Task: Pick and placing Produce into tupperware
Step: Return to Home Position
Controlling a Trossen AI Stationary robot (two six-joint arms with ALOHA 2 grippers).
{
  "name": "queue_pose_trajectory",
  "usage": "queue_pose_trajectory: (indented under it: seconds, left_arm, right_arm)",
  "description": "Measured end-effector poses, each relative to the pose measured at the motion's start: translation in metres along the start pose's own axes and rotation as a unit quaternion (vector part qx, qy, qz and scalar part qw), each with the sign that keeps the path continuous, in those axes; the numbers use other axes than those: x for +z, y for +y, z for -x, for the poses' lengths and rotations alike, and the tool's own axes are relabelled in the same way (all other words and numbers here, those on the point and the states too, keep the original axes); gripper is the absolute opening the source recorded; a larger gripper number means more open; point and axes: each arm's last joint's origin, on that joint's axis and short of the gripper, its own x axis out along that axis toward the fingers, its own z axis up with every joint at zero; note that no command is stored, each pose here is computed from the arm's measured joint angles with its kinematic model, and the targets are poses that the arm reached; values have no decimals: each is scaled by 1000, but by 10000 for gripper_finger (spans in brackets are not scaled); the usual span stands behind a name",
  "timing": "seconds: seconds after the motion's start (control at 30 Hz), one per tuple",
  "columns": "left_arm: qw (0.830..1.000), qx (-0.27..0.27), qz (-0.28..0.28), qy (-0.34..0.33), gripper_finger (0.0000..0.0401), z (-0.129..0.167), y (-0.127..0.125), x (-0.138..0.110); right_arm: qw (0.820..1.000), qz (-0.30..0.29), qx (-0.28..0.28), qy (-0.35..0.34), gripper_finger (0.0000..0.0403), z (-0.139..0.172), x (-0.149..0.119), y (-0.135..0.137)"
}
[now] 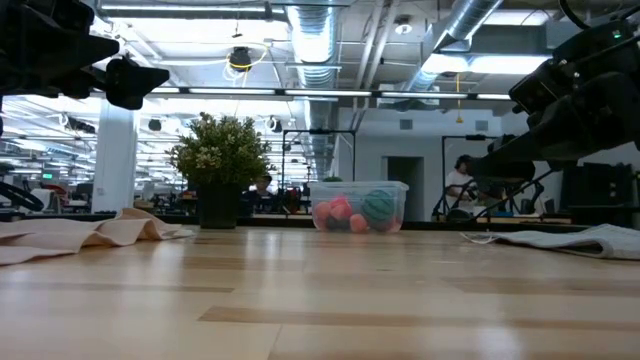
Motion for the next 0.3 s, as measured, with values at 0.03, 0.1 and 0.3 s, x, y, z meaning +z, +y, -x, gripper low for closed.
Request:
queue_pose_trajectory:
  seconds: [0.03, 0.1, 0.3]
  left_arm:
    - [1000, 0, 0, 0, 382, 0, 0, 0]
    - [1000, 0, 4, 0, 382, 0, 0, 0]
    - [1000, 0, 1, 0, 382, 0, 0, 0]
  right_arm:
    - [1000, 0, 0, 0, 327, 0, 0, 0]
    - [1000, 0, 0, 0, 327, 0, 0, 0]
    - [1000, 0, 0, 0, 327, 0, 0, 0]
